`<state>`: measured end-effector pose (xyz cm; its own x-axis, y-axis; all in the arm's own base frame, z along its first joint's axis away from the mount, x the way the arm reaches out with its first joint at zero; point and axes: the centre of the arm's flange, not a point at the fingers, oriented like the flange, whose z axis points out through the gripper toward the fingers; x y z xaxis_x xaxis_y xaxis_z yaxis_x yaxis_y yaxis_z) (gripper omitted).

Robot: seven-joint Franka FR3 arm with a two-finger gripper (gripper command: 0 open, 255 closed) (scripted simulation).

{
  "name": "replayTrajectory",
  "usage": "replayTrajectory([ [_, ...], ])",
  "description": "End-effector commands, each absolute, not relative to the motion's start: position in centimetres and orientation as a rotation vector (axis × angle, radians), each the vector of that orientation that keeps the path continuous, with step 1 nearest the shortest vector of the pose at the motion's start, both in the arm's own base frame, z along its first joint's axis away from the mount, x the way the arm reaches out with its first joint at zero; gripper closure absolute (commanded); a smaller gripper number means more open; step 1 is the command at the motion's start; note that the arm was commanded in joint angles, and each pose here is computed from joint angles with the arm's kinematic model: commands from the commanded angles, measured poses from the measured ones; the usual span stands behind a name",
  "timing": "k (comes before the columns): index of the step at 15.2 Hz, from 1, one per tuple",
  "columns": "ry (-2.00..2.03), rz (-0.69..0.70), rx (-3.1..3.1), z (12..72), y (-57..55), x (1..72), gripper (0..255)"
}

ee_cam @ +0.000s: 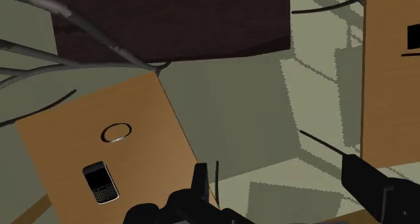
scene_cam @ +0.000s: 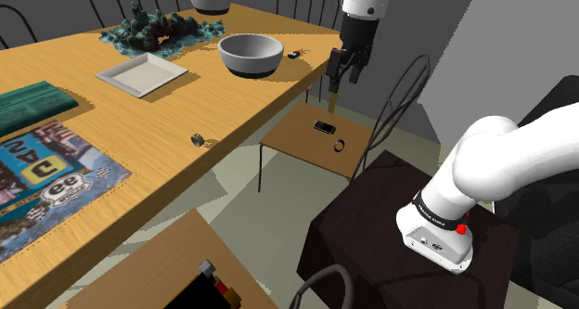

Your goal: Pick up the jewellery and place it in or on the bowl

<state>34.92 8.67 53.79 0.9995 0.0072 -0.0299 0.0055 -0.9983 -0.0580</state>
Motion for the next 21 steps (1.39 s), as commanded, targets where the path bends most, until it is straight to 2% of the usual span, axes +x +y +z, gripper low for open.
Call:
replayTrajectory([
  [1,-0.029,0.016,-3.084,53.1,11.4,35.8,0],
  [21,-0.219,-0.259,-3.084,50.2,35.5,43.8,0],
])
